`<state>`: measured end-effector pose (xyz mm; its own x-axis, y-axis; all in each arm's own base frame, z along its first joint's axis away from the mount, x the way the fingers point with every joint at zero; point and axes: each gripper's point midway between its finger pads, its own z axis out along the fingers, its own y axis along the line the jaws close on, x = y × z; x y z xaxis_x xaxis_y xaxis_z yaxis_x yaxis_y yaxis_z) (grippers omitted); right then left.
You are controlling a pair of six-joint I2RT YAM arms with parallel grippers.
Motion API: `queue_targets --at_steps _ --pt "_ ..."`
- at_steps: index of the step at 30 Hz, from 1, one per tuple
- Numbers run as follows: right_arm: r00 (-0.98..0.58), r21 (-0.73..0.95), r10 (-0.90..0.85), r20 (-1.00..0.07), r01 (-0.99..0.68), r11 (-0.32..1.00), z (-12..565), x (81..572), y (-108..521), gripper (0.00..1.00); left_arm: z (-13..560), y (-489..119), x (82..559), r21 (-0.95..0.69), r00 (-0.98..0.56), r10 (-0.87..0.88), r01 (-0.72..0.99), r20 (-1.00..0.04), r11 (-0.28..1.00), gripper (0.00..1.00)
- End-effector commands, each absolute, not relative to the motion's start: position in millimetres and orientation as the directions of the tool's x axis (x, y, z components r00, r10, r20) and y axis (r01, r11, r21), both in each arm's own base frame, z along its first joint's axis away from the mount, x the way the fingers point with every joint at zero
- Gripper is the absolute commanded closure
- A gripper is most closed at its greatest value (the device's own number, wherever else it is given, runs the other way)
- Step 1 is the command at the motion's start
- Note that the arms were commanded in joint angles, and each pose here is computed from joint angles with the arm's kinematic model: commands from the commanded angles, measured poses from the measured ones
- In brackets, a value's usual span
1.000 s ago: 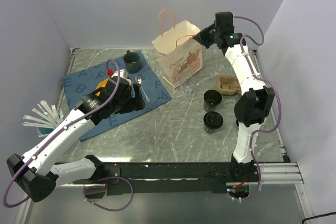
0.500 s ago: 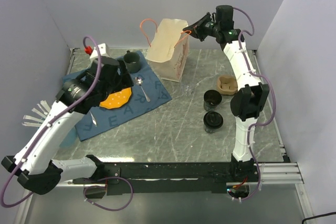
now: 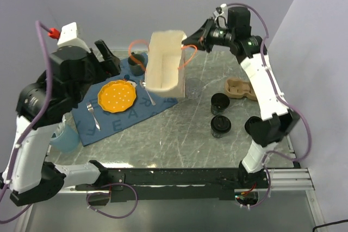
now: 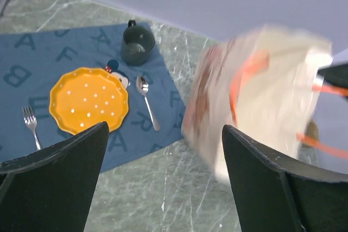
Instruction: Pack the takeout coffee
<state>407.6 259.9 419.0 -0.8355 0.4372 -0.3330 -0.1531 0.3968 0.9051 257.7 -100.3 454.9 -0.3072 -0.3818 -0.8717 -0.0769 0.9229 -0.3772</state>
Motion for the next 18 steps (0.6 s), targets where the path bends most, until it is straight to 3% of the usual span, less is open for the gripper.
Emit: queue_targets --at_steps 1,5,10,18 --pt "-0.88 0.888 0.301 -0.368 -0.237 0.394 423 338 269 1.0 478 -91 236 -0.351 -0.276 -0.333 0.018 -0.902 0.936 0.09" --pt "-0.924 0.888 0.204 -0.322 -0.22 0.404 396 296 278 1.0 483 -103 224 -0.334 -0.275 -0.285 0.153 -0.918 0.93 0.09" --pt "-0.965 0.869 0.026 -0.261 -0.223 0.442 350 248 296 1.0 446 -137 215 -0.317 -0.331 -0.201 0.347 -0.922 0.883 0.1" --pt "-0.971 0.862 -0.121 -0.205 -0.237 0.448 307 225 314 1.0 365 -193 214 -0.315 -0.483 -0.017 0.545 -0.876 0.777 0.17"
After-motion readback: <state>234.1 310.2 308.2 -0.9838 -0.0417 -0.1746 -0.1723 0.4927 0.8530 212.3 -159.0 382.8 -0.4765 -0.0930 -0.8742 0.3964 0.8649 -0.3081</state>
